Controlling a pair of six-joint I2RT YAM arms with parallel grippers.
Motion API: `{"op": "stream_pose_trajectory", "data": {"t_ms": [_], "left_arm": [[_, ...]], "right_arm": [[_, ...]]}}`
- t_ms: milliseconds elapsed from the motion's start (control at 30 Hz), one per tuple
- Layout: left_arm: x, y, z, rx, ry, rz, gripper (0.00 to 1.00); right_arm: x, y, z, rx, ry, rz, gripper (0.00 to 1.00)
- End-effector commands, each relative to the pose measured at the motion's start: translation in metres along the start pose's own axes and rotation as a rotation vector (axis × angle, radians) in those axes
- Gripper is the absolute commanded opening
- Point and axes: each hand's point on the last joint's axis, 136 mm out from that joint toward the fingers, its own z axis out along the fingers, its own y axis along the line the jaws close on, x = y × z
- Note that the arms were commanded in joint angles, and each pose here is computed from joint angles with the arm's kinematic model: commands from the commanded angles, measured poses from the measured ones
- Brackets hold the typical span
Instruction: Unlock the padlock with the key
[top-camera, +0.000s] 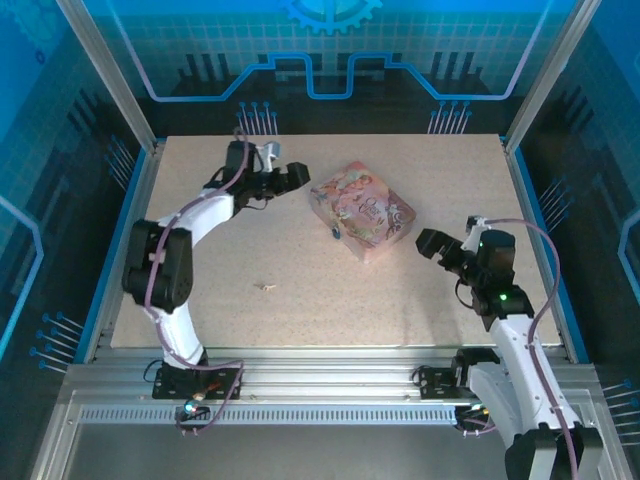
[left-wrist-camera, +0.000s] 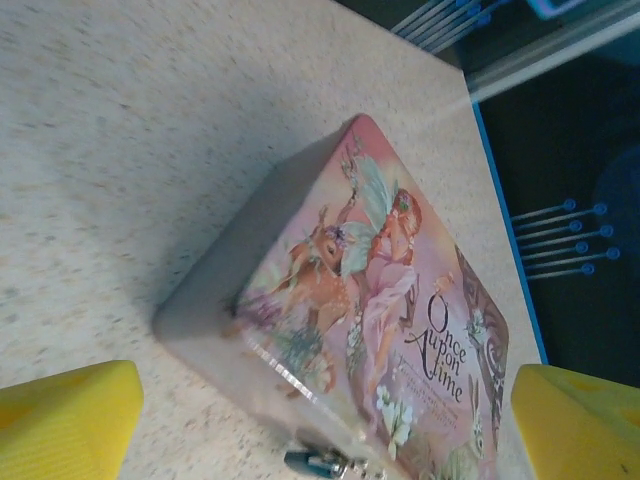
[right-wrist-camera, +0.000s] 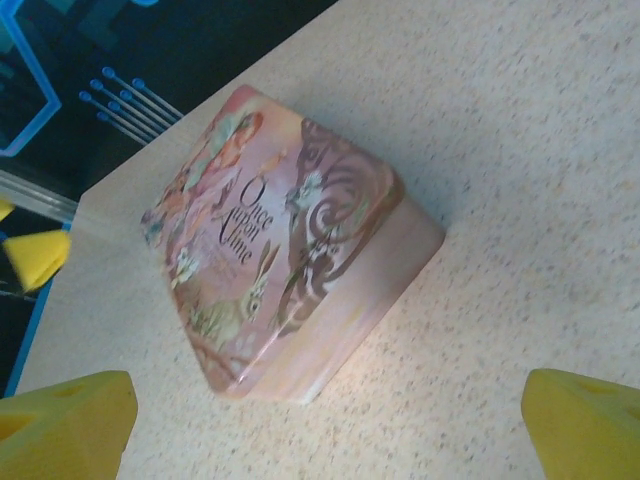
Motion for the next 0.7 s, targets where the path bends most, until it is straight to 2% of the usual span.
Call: {"op": "stream_pose_trajectory", "data": {"t_ms": [0,167,300,667], "left_arm": [[0.021,-0.003,0.028,-0.008,0.138,-0.007,0.94],[0.022,-0.002,0.062,-0.025,0.199,-0.002,0.90],[0.034,-0.011,0.071,0.004,0.239,-0.001,0.88],[0.076,-0.036,0.043,0.072,0.284,0.044,0.80]], "right_arm": [[0.032,-0.004,-0.001,-0.009,0.102,0.040,1.00],[0.051,-0.008,0.002,-0.013,0.144,0.044,1.00],[0.058,-0.015,0.006,0.014,0.171,0.049,1.00],[0.056,-0.016,0.041,0.051,0.255,0.060,0.97]]}}
